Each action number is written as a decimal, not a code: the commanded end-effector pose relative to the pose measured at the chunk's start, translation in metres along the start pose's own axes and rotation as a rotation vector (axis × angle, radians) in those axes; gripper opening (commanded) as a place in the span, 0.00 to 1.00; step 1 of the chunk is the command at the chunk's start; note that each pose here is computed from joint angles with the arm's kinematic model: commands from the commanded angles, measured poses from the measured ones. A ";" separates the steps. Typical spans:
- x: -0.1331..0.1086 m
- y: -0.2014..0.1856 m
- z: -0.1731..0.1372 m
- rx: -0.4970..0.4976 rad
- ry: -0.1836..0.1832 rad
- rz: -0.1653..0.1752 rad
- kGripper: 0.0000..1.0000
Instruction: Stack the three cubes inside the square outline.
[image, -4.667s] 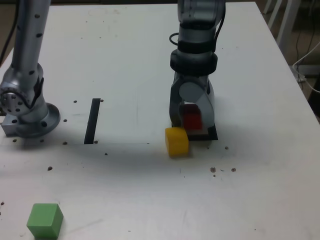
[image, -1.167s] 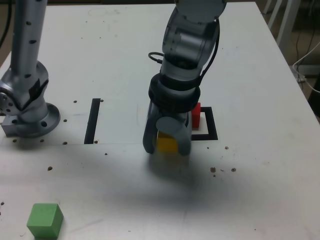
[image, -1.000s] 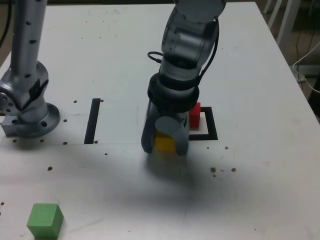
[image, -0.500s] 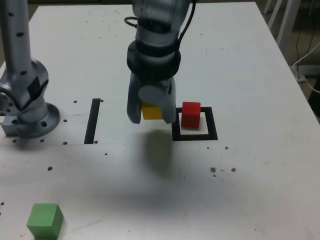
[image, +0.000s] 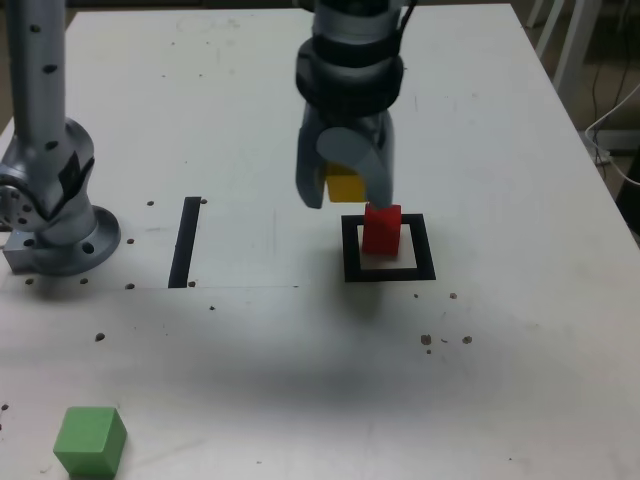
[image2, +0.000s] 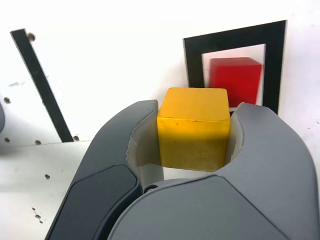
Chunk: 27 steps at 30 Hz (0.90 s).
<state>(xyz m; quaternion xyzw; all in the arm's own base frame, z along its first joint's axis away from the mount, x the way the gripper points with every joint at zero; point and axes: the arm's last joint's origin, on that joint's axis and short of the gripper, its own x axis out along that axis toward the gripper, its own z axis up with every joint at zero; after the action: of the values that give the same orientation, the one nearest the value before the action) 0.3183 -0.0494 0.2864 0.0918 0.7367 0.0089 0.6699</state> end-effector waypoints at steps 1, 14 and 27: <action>0.001 0.003 0.007 0.021 -0.002 -0.006 0.31; 0.014 0.004 0.030 0.096 0.022 -0.036 0.31; 0.024 0.013 0.041 0.098 0.042 -0.049 0.31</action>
<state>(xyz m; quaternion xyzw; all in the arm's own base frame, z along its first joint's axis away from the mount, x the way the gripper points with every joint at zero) 0.3564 -0.0387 0.2624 0.1071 0.7507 -0.0416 0.6505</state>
